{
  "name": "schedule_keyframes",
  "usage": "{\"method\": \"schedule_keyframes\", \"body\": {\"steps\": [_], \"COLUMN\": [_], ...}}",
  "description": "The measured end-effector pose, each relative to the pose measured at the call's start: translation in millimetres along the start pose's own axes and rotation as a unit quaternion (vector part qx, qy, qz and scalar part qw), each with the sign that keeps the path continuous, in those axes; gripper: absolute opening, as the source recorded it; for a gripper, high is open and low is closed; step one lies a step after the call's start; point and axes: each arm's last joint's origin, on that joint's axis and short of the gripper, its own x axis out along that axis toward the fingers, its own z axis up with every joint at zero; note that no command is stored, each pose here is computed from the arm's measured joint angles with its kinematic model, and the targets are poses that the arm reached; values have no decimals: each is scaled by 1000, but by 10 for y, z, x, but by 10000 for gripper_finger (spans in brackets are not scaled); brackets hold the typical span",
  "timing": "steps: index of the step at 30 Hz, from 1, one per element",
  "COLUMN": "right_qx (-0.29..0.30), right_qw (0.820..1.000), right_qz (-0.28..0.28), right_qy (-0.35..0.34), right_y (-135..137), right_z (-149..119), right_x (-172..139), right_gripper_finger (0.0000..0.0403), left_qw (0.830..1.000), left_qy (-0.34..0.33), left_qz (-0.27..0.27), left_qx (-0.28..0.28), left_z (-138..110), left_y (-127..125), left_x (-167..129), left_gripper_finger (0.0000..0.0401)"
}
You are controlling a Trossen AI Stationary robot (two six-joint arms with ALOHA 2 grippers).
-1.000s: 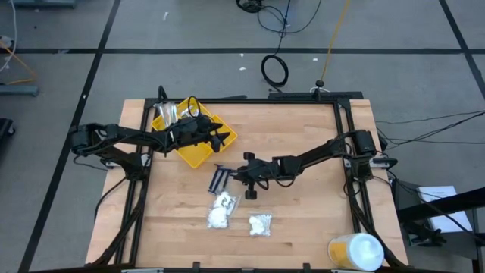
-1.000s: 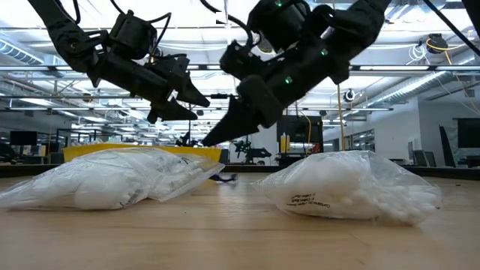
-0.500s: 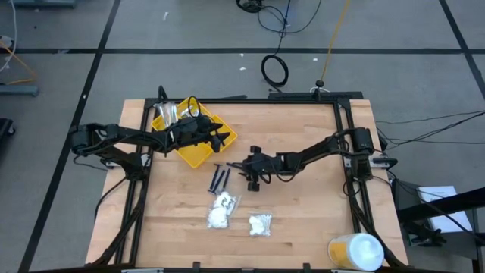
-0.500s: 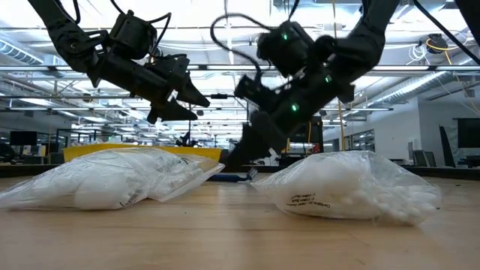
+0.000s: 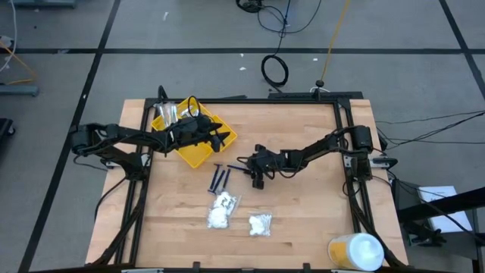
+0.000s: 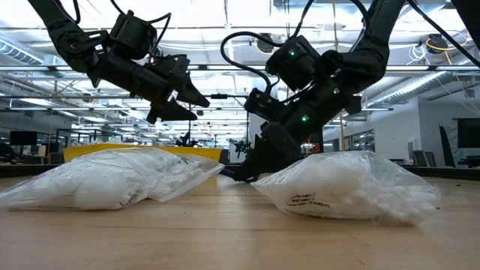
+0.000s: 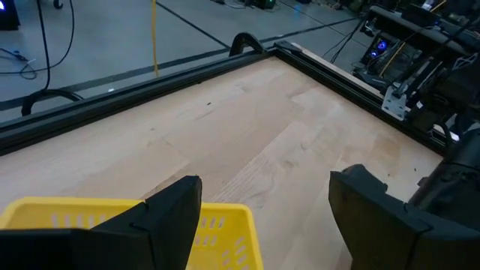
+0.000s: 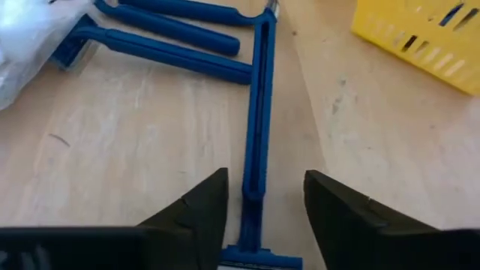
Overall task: Pick & Place Travel size toiletries
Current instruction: Put the blue razor into the middle right yellow bin
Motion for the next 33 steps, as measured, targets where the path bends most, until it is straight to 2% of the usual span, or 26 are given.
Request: {"method": "schedule_keyframes", "body": {"steps": [7, 14, 21, 33], "right_qx": [-4, -20, -29, -48], "right_qw": [999, 996, 995, 999], "right_qz": [8, 11, 12, 13], "right_qy": [39, 81, 98, -4], "right_y": [18, -31, -48, 25], "right_z": [-66, -142, -181, 197], "right_x": [-10, -21, -23, -271], "right_gripper_finger": [113, 24, 21, 21], "left_qw": [1000, 1000, 1000, 1000], "left_qy": [0, 0, 0, 1], "left_qz": [0, 0, 0, -2], "left_qx": [0, 0, 0, 2], "left_z": [0, 0, 0, -4], "left_y": [0, 0, -1, -10], "left_x": [0, 0, 0, -1], "left_gripper_finger": [280, 280, 280, 280]}}
